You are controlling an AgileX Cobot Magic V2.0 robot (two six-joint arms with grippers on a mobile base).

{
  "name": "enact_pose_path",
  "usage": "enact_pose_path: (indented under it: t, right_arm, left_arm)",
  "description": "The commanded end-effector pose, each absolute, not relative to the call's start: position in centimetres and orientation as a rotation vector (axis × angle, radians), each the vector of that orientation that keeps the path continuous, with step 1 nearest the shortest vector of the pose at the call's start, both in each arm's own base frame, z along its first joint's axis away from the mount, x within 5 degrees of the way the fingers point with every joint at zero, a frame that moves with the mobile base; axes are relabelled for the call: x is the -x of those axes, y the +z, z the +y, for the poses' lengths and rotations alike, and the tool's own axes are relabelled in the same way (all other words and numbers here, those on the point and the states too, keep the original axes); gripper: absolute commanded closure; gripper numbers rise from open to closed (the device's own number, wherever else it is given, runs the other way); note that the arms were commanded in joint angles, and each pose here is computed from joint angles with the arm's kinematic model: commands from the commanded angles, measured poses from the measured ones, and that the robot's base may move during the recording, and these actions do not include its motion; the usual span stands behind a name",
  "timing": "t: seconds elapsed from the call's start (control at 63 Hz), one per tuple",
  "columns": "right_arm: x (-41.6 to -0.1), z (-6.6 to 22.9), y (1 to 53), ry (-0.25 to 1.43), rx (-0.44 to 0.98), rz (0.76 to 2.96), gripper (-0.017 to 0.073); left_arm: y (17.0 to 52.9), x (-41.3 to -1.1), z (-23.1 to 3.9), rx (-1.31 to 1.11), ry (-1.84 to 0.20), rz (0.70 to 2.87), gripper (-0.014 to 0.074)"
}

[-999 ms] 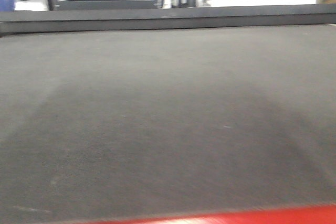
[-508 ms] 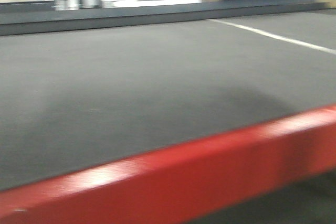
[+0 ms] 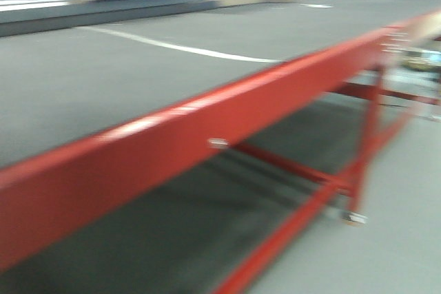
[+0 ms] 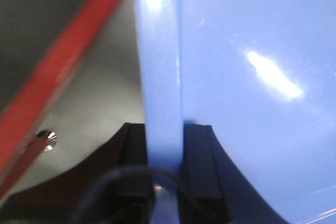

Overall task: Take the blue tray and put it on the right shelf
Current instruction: 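Drive the base away from the table holding the tray with both grippers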

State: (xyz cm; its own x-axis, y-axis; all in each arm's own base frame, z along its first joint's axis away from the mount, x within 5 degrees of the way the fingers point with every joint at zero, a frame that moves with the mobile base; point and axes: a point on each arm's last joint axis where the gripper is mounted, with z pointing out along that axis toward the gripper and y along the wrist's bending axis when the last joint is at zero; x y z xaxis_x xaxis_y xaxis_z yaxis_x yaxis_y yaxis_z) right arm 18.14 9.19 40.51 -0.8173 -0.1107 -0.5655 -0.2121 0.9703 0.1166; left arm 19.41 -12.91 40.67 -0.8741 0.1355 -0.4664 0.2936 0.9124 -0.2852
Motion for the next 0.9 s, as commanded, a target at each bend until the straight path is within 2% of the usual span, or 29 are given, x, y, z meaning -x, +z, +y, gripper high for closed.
enact_pose_path:
  t: [0.0,0.888]
  right_arm:
    - [-17.81,8.62,42.08,0.195,0.274,2.435,0.0503]
    - [-17.81,8.62,42.08,0.195,0.274,2.436,0.0503]
  left_arm:
    - [41.78,-17.96,-12.35,-0.384,-0.471,2.647,0.0642]
    - [41.78,-17.96,-12.35,-0.384,-0.471,2.647,0.0642]
